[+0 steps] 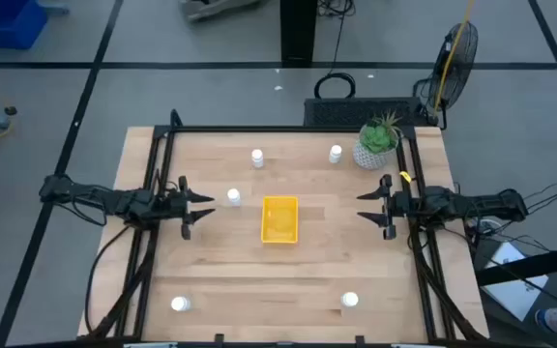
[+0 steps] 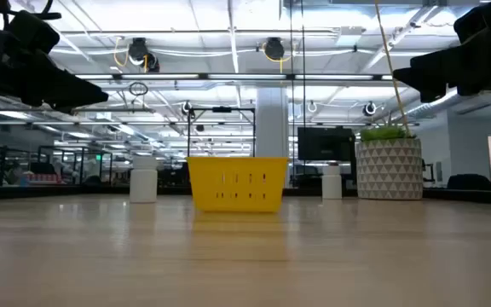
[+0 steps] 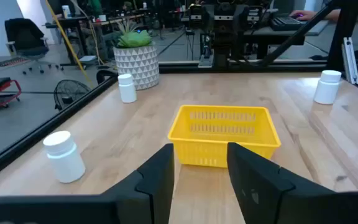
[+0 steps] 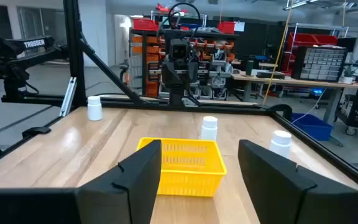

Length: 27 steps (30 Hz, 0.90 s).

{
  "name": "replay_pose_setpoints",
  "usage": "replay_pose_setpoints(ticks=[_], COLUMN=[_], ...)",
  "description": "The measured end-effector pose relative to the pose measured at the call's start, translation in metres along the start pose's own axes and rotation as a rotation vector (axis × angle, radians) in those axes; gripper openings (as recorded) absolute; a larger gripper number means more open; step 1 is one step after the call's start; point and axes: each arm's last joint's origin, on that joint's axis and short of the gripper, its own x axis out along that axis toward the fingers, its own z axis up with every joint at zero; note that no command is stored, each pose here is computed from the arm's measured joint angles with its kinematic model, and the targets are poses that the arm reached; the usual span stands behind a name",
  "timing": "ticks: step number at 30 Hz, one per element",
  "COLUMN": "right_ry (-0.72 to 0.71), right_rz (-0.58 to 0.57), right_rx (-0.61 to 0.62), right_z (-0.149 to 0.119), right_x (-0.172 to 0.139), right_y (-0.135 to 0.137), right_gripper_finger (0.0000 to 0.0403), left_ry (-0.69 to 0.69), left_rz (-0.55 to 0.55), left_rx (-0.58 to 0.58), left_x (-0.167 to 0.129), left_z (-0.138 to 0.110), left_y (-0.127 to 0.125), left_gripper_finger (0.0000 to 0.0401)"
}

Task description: Pick and place pill bottles into a basket

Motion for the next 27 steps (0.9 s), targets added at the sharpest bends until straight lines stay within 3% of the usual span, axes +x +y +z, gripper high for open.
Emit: replay_pose_setpoints(ticks=[22, 27], right_ry=[-0.013, -0.051], right_rz=[0.001, -0.095], right_rx=[0.039, 0.046], right_z=[0.0014, 0.0058], right_x=[0.0007, 0.0032], right_y=[0.0000, -0.0026], right_gripper_finger=[0.0208, 0.0216], left_ry=[0.007, 0.007], left_rz=[0.000, 0.000], left_rx=[0.004, 0.004], left_x=[0.0000, 0.0000], left_z=[-0.0006, -0.0006], left_y=[0.0000, 0.0000], left_gripper_finger=[0.0152, 0.0152])
